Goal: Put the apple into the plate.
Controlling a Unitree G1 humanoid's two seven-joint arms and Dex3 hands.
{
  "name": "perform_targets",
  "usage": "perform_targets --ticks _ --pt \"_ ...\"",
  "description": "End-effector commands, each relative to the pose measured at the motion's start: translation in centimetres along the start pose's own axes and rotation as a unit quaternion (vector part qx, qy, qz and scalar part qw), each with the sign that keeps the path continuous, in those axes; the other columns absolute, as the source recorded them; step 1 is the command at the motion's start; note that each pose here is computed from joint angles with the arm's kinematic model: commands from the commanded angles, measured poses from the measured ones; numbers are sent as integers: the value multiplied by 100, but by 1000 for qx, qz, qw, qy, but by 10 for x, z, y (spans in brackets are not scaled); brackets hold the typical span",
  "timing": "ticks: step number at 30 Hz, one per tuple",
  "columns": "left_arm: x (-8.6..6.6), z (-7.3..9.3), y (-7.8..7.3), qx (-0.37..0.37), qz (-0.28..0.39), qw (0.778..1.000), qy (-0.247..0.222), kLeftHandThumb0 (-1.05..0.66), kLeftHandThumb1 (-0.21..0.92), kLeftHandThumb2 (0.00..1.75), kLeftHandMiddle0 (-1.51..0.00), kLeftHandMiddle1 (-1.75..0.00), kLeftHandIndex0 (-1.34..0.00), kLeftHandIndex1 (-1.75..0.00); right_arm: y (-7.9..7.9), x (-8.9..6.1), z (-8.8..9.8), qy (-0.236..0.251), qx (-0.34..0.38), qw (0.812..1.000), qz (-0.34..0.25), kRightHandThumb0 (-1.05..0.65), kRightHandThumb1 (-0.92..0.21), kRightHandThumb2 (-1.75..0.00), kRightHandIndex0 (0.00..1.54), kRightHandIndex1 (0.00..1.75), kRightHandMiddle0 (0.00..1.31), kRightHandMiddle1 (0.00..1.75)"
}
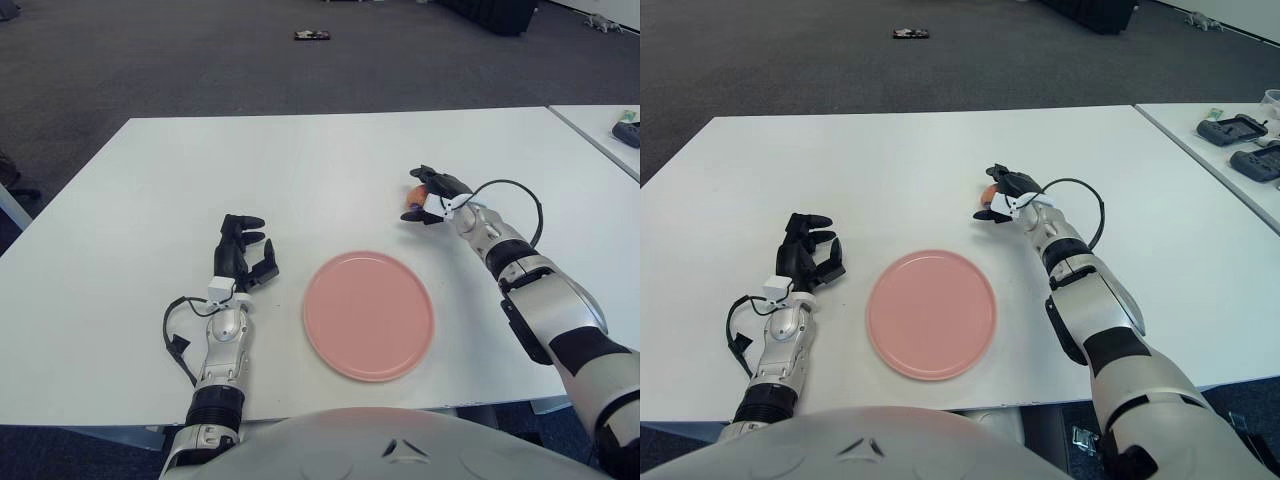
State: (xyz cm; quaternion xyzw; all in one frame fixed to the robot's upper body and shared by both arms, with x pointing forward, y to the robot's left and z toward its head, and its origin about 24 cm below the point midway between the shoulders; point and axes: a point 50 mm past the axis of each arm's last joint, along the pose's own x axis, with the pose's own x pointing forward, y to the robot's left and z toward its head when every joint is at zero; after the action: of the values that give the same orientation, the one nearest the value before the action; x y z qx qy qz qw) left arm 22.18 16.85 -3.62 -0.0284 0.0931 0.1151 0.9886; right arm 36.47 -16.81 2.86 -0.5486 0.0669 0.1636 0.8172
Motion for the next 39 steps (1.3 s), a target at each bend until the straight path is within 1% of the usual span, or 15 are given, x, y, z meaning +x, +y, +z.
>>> perform_targets --ticks 1,2,6,8,11,14,18,19,21,22,25,27,30,36,39 --pt "-14 -24 8 5 7 998 59 -1 50 112 -46 -175 -27 -175 15 -6 -10 9 -13 999 29 -51 -32 -98 0 86 0 127" --pt "-14 -24 8 6 7 998 58 -1 49 114 -47 -175 -28 -175 15 -6 -10 6 -15 999 28 -44 -28 -105 0 93 2 135" --pt "-14 -24 7 7 7 998 57 -1 44 119 -50 -175 -31 -174 11 -5 -7 -2 -20 999 25 -31 -20 -117 0 104 7 148" --pt "-14 -24 7 7 6 998 57 -1 42 121 -51 -175 -33 -173 9 -4 -7 -2 -27 999 22 -18 -16 -125 0 119 15 156" --pt "-14 -24 8 6 7 998 59 -1 41 122 -52 -175 -34 -173 7 -3 -6 0 -35 999 15 -3 -15 -135 0 136 22 163" --pt "-14 -24 8 6 8 998 59 -1 40 123 -53 -175 -34 -173 5 -3 -6 4 -37 999 9 7 -15 -142 0 148 26 167" --pt "-14 -24 8 6 9 998 57 -1 40 123 -53 -175 -35 -172 2 -2 -5 6 -35 999 -9 13 -17 -146 0 164 29 172" --pt "-14 -24 8 5 9 998 56 -1 40 123 -53 -175 -36 -172 2 -2 -5 5 -36 999 -11 -6 -29 -133 1 168 35 173" --pt "-13 -24 8 3 10 998 56 -1 40 123 -53 -175 -36 -172 -1 -2 -4 3 -35 999 -16 -15 -38 -123 6 171 41 173" --pt "-13 -24 8 2 10 998 56 -1 40 123 -53 -175 -36 -172 -4 -1 -3 3 -28 999 -22 -9 -41 -121 13 172 46 173" --pt "-13 -24 8 0 10 998 57 -1 40 123 -53 -175 -36 -172 -7 0 -2 3 -13 999 -30 -3 -40 -122 26 174 51 173" --pt "-13 -24 8 -1 10 998 56 -1 40 123 -53 -175 -36 -172 -5 -1 -3 6 2 999 -35 -1 -36 -126 39 174 51 170" --pt "-13 -24 8 -3 9 998 55 -1 40 123 -53 -175 -37 -171 -9 -2 -1 -3 20 998 -67 0 -26 -137 58 175 51 168" --pt "-13 -24 8 -6 6 998 55 -1 39 123 -53 -175 -38 -170 -17 -4 4 -35 10 991 -128 0 -18 -146 71 169 50 174" --pt "-12 -24 8 -5 5 999 53 -1 39 123 -53 -175 -38 -170 -20 -6 7 -44 30 984 -168 0 -14 -150 76 167 52 174"
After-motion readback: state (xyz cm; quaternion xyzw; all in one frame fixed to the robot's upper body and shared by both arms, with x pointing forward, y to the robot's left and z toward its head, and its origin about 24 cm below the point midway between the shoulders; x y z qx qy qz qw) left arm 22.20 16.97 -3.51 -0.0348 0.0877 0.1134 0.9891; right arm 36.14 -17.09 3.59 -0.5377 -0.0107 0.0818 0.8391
